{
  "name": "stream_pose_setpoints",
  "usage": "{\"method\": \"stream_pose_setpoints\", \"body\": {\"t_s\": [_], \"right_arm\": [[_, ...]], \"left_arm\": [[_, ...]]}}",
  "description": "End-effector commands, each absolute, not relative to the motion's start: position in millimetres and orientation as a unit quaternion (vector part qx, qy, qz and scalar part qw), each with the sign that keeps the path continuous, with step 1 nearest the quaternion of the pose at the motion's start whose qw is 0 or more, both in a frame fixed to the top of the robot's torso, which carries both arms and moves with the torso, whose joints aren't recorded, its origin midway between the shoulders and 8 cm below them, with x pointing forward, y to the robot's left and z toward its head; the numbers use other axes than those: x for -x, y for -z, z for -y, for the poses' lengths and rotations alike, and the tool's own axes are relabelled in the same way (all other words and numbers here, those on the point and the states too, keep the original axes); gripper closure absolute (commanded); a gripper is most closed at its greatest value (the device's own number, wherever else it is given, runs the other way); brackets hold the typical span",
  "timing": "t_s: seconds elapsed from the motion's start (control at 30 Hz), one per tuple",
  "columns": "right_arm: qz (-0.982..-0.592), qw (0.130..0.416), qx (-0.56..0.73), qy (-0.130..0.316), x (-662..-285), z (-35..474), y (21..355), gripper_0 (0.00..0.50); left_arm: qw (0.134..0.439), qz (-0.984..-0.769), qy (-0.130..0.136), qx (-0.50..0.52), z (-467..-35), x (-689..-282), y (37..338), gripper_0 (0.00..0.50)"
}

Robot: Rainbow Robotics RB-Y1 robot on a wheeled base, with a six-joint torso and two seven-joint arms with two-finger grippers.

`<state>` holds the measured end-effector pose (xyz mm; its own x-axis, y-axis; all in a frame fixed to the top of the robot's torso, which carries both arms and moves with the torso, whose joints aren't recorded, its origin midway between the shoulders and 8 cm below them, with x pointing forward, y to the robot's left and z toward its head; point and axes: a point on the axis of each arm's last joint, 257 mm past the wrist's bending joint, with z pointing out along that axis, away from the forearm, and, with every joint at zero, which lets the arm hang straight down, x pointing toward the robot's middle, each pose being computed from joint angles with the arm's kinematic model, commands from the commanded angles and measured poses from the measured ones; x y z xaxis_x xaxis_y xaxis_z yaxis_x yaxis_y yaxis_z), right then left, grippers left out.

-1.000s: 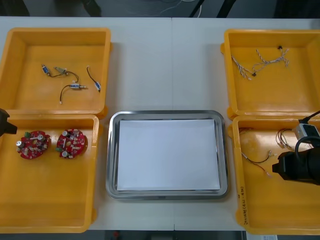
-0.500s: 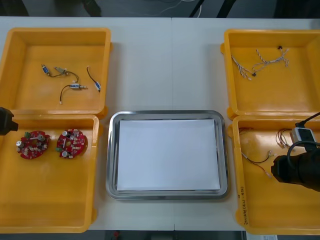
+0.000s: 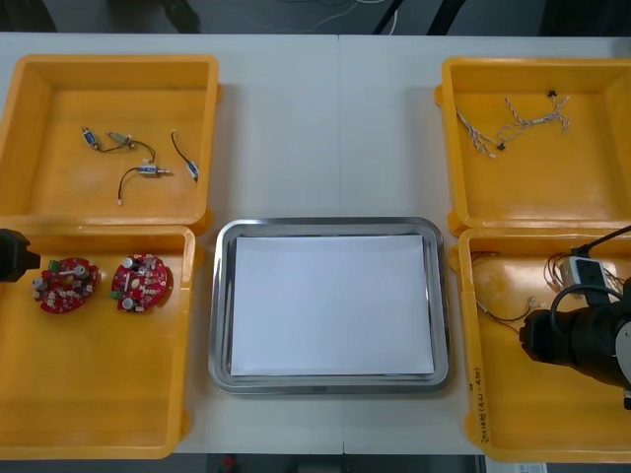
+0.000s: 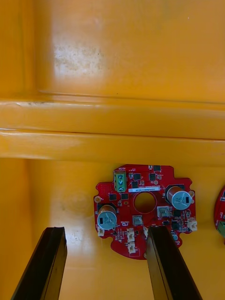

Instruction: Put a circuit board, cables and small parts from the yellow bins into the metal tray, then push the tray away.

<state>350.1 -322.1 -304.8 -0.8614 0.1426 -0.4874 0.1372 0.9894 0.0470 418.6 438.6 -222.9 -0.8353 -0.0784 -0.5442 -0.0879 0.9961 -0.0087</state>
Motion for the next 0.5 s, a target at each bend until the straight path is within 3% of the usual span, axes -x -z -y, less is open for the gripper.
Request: {"method": "stream_pose_setpoints", "body": {"t_s": [0.03,0.5], "right_arm": [[-0.963,0.257,-0.081,-0.008,-346,312,317,0.0],[-0.963,0.254,-0.093,-0.019,-346,310,329,0.0]], "left_arm": [[0.279,-0.959,-0.032,0.029,-454,-412,230,0.0],[0.295,-0.955,-0.028,0.023,-454,-423,262,0.0]]}}
